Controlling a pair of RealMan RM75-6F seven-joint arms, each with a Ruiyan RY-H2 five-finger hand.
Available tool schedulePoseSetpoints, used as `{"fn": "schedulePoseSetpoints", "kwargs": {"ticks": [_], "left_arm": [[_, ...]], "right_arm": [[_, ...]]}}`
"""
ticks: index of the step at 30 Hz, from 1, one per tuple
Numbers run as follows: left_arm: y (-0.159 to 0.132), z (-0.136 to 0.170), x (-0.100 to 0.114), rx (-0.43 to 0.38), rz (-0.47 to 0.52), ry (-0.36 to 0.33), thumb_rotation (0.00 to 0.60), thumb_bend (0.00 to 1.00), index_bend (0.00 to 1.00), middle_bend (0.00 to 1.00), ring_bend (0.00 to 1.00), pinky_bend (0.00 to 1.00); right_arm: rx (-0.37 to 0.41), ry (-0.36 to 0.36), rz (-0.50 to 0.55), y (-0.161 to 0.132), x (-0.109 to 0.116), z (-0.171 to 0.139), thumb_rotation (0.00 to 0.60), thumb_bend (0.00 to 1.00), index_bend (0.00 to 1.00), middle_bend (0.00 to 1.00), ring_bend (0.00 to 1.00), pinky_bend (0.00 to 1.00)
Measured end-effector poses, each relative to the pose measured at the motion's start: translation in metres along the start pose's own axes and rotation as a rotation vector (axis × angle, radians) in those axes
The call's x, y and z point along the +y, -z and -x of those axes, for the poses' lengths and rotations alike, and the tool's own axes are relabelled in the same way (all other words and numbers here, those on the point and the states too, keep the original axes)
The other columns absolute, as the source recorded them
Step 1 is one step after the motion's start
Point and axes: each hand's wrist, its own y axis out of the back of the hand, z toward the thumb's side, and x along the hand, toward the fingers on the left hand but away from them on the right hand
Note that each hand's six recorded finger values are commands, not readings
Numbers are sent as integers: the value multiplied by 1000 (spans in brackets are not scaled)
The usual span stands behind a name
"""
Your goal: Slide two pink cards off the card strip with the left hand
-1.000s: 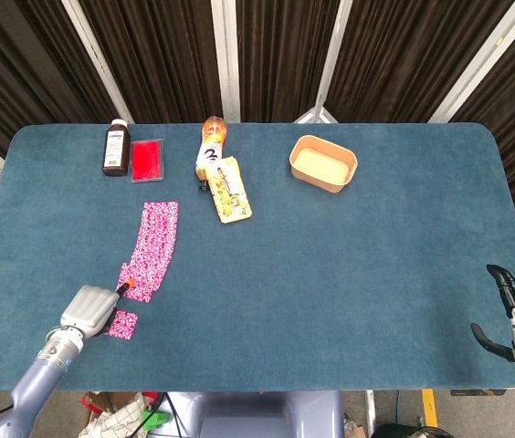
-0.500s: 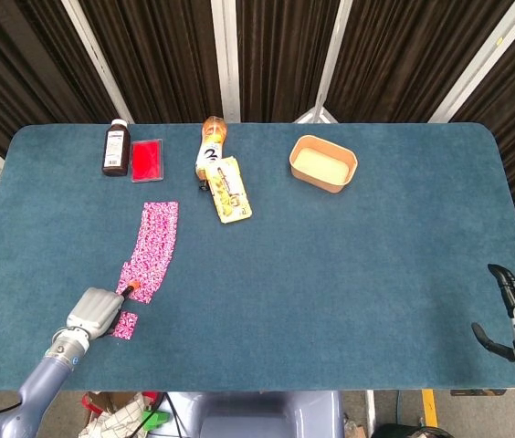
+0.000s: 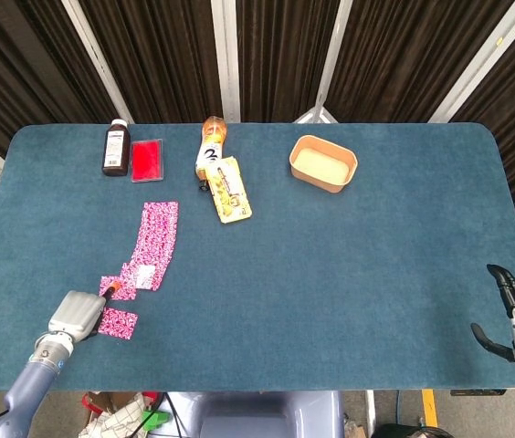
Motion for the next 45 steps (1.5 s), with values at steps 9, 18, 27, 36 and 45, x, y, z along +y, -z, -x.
{"fn": "schedulePoseSetpoints", "kwargs": {"ticks": [9,18,27,36,45], "left_arm": [[32,4,-13,75,-18,27,600,954,119,830,770,651],[70,16,-21,162,-14,44,600,954,119,830,770,651],[85,22,-15,182,29,13,600,948,120,829,770,651],[62,31,20,70,63,-133,600,656,120,750,679,629],[76,98,44,123,168,-326,600,240,120,137,77,191]], "right_arm": [[4,-3,3,-1,-1,0,600,313,0,126,261,137],[9,-6,5,-3,-1,0,600,313,0,126,261,137],[13,-13,2,-5,-3,-1,600,313,0,126,261,137],[10,-14,2,-4,-4,0,600,313,0,126,261,137],[6,-12,6,-3,-4,1,600,313,0,126,253,137]]}}
